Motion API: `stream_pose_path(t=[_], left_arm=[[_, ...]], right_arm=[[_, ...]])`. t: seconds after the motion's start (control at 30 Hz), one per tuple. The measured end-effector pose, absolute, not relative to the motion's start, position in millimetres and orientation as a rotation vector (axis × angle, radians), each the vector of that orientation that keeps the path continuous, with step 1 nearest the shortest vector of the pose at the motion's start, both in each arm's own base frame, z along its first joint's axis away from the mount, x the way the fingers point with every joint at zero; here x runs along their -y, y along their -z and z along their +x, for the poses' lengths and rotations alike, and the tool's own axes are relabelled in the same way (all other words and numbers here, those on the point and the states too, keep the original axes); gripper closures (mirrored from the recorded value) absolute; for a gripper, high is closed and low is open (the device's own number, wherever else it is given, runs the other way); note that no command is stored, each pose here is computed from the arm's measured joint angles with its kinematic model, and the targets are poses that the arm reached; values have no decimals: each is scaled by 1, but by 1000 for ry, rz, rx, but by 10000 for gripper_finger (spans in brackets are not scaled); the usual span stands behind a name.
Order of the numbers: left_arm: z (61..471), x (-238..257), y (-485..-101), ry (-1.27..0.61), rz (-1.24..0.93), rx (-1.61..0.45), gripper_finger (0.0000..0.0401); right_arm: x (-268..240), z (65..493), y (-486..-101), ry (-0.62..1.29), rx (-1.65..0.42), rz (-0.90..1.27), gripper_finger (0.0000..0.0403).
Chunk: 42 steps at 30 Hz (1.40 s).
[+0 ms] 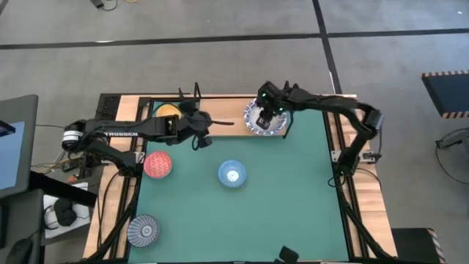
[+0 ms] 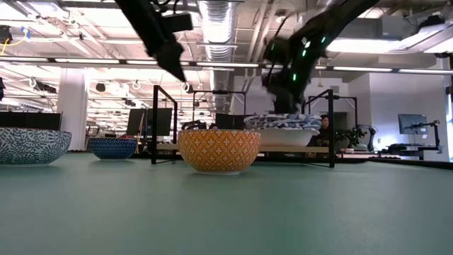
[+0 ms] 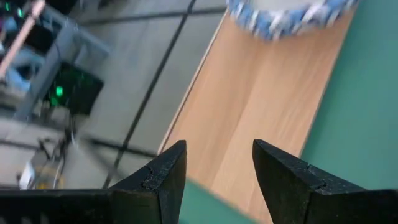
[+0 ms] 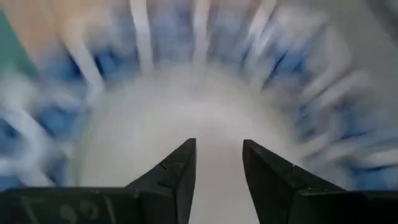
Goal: Place and stack bowls onto a shelf
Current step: Stack the white patterned bowl on top of the white patterned bowl on the shelf, then put the blue patterned bowl on the shelf
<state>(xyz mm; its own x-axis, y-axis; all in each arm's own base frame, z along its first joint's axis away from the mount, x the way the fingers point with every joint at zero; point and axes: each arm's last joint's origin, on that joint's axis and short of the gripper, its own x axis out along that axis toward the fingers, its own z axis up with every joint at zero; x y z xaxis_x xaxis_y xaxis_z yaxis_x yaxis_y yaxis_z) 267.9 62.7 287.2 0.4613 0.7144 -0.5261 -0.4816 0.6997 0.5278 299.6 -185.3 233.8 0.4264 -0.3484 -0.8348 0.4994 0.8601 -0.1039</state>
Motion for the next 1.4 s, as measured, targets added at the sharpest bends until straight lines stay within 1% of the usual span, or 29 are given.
stream_pose_path(t=[0.13, 0.33, 0.47, 0.57, 0.67, 0.77, 0.83, 0.93, 1.03, 1.13, 1.27, 1.4], left_arm=[[245, -59, -292, -785, 276, -864, 228], [204, -51, -310, -845, 129, -845, 228], [185, -39, -319, -839, 47, -802, 228], [182, -29, -320, -787, 31, -797, 228], [185, -20, -318, -746, 42, -772, 228], [196, -13, -304, -683, 71, -712, 228], [205, -9, -290, -567, 79, -669, 228], [221, -7, -270, -378, 50, -565, 228], [235, -7, -255, -272, 22, -510, 228], [247, -9, -243, -262, 22, -534, 228], [261, -12, -225, -268, 46, -598, 228], [268, -17, -219, -283, 43, -594, 228]], right_arm=[[172, 291, -275, 523, -846, 122, 246], [152, 286, -309, 461, -683, 92, 234], [137, 294, -312, 422, -656, 97, 228], [122, 302, -300, 366, -641, 79, 227], [102, 314, -276, 289, -649, 97, 229], [79, 319, -260, 223, -687, 107, 233], [62, 323, -259, 178, -652, 97, 236], [38, 325, -257, 155, -666, 85, 239], [16, 326, -260, 165, -652, 56, 239], [-1, 322, -260, 196, -677, 52, 239], [-17, 321, -260, 182, -671, 99, 239], [-27, 323, -258, 169, -604, 131, 239]])
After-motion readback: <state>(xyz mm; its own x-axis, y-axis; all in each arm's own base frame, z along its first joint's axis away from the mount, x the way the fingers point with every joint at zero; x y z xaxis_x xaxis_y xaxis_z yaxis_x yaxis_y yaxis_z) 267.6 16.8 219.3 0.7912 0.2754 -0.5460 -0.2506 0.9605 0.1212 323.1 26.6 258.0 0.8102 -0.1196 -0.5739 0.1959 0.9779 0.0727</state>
